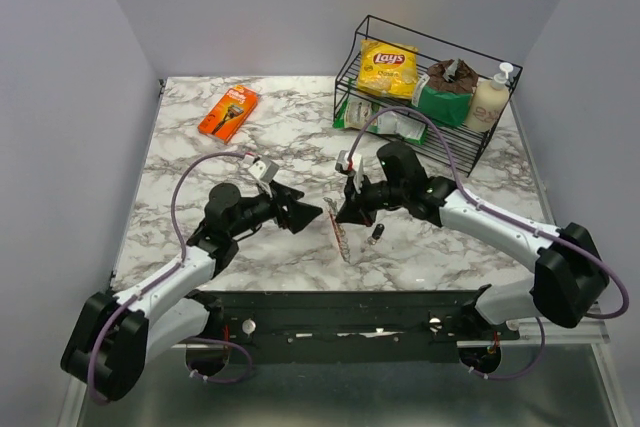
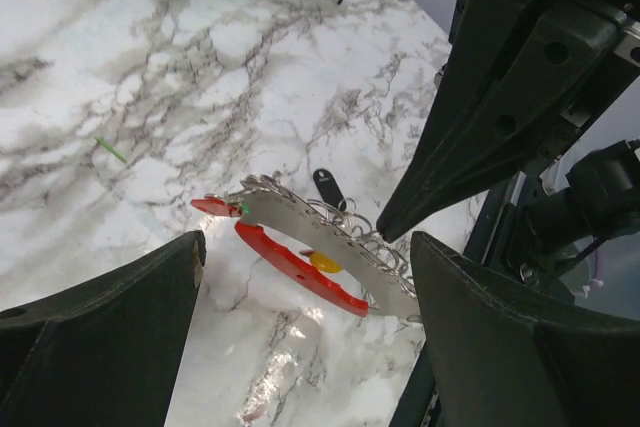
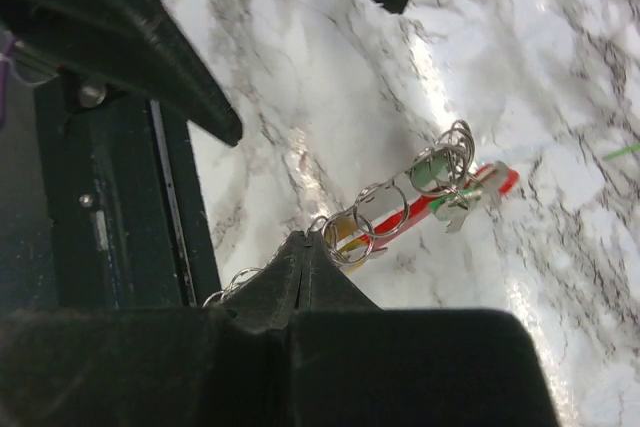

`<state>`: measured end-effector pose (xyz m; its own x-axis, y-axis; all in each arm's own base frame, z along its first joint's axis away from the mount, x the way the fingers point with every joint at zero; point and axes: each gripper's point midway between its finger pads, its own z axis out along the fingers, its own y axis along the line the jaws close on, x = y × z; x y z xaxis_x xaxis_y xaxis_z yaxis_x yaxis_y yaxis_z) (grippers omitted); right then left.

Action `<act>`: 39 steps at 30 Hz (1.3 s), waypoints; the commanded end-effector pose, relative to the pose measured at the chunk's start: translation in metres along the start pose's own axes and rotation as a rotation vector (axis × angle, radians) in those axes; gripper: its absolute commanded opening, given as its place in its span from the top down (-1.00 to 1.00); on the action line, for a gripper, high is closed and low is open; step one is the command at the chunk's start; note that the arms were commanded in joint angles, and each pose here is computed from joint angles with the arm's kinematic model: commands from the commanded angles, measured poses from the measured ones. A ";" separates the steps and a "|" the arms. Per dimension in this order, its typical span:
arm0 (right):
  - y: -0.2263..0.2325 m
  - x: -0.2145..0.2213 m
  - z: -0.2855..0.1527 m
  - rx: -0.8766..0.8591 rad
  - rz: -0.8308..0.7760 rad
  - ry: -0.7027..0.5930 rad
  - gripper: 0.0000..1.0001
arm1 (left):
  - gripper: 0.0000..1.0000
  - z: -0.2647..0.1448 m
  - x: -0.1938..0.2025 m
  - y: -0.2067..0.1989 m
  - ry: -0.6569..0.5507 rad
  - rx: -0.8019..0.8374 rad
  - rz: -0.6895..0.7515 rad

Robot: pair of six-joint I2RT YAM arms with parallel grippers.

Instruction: Put the keys on the keyring

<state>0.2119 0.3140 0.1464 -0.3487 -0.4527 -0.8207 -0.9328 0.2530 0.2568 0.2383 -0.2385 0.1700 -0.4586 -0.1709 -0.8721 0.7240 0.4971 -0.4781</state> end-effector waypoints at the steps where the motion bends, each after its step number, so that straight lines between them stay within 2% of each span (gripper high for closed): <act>1: 0.032 -0.036 -0.011 -0.141 -0.143 -0.131 0.99 | -0.86 -0.015 -0.037 0.001 -0.136 -0.080 0.098; 7: 0.049 -0.047 -0.017 -0.236 -0.176 -0.166 0.99 | -0.90 -0.024 -0.052 -0.008 -0.191 -0.084 0.127; 11: 0.058 -0.054 -0.028 -0.241 -0.258 -0.212 0.99 | -0.87 -0.023 -0.052 -0.021 -0.177 -0.014 0.135; 15: 0.067 -0.060 -0.036 -0.269 -0.283 -0.234 0.99 | -0.76 -0.024 -0.051 -0.048 -0.165 0.132 0.152; 19: 0.062 -0.057 -0.031 -0.261 -0.259 -0.208 0.99 | -0.59 -0.022 -0.053 -0.053 -0.166 0.165 0.154; 23: 0.038 -0.041 -0.019 -0.158 -0.189 -0.143 0.99 | -0.59 -0.021 -0.048 -0.045 -0.153 0.131 0.143; 27: 0.014 -0.023 -0.007 -0.051 -0.101 -0.088 0.72 | -0.57 -0.014 -0.038 -0.030 -0.116 0.077 0.097; 29: -0.001 -0.015 -0.001 0.022 -0.037 -0.062 0.63 | -0.54 -0.007 -0.030 -0.020 -0.071 0.043 0.070; 33: -0.020 0.001 0.006 0.109 0.058 -0.016 0.29 | -0.50 0.007 -0.011 -0.011 0.038 0.014 0.031; 35: -0.026 0.008 0.009 0.144 0.102 0.001 0.22 | -0.47 0.015 0.003 -0.013 0.105 0.026 0.017; 36: -0.033 0.015 0.008 0.173 0.131 0.013 0.12 | -0.45 0.018 0.008 -0.015 0.124 0.031 0.018; 39: -0.047 0.027 0.004 0.215 0.222 0.017 0.05 | -0.45 0.026 0.027 -0.023 0.185 0.064 0.031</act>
<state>0.2305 0.3118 0.1308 -0.4260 -0.4227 -0.7999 -0.8854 0.3764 0.2727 0.2323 -0.2620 0.1684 -0.5071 -0.0755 -0.8586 0.7457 0.4611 -0.4810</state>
